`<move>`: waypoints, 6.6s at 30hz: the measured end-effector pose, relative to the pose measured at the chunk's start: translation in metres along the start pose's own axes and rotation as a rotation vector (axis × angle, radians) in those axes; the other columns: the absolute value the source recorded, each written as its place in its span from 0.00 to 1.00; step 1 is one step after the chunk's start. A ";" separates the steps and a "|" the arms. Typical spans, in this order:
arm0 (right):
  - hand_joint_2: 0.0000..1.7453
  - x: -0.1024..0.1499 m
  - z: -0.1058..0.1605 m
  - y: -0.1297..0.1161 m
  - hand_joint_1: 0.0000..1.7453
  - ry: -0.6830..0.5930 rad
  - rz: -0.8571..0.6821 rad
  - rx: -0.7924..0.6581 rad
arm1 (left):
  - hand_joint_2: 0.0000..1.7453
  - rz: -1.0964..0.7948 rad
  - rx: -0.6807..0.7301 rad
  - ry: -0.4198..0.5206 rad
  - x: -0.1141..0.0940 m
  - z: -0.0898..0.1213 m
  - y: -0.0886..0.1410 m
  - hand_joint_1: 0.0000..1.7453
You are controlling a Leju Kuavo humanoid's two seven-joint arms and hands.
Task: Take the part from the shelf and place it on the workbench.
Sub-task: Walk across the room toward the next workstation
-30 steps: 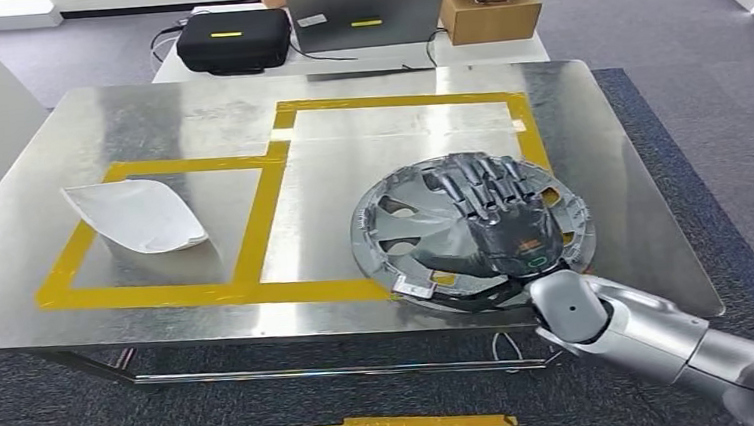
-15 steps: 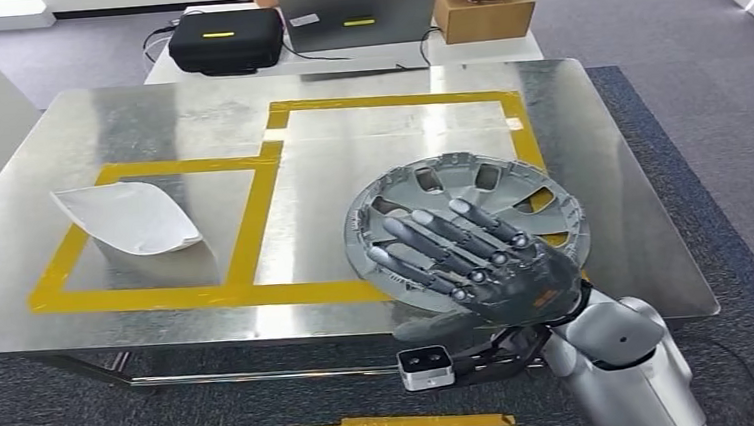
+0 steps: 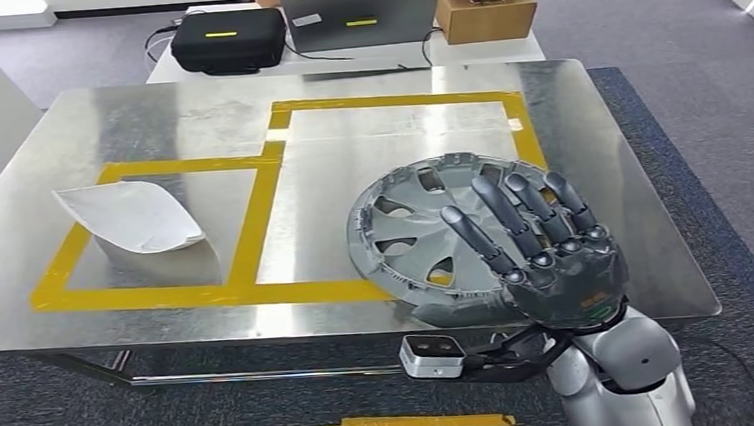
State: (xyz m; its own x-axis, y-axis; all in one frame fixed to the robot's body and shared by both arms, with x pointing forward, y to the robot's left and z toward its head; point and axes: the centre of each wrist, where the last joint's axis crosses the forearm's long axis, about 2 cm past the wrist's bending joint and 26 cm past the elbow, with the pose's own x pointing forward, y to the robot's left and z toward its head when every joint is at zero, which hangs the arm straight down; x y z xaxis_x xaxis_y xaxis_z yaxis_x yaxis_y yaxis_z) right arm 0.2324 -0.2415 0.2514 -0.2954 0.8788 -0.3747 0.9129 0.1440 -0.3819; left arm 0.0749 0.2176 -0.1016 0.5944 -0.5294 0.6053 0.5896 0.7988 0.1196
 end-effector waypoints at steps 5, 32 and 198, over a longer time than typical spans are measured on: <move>0.00 0.000 -0.001 -0.002 0.00 0.009 0.006 -0.004 | 0.00 0.002 0.002 -0.001 0.000 0.000 0.000 0.00; 0.00 -0.002 0.006 -0.003 0.00 0.025 0.018 0.024 | 0.00 -0.006 0.018 -0.004 0.003 -0.002 0.001 0.00; 0.00 0.189 0.367 -0.053 0.00 2.370 -0.560 1.549 | 0.00 0.198 0.239 0.056 -0.018 0.013 -0.024 0.00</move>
State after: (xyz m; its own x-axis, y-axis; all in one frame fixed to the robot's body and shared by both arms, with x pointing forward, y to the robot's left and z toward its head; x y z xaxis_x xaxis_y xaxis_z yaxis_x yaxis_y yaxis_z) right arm 0.0248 -0.2500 -0.1097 0.9815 -0.0471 0.1857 0.1074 0.9379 -0.3299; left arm 0.0431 0.2117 -0.1046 0.7176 -0.3665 0.5922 0.3180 0.9289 0.1897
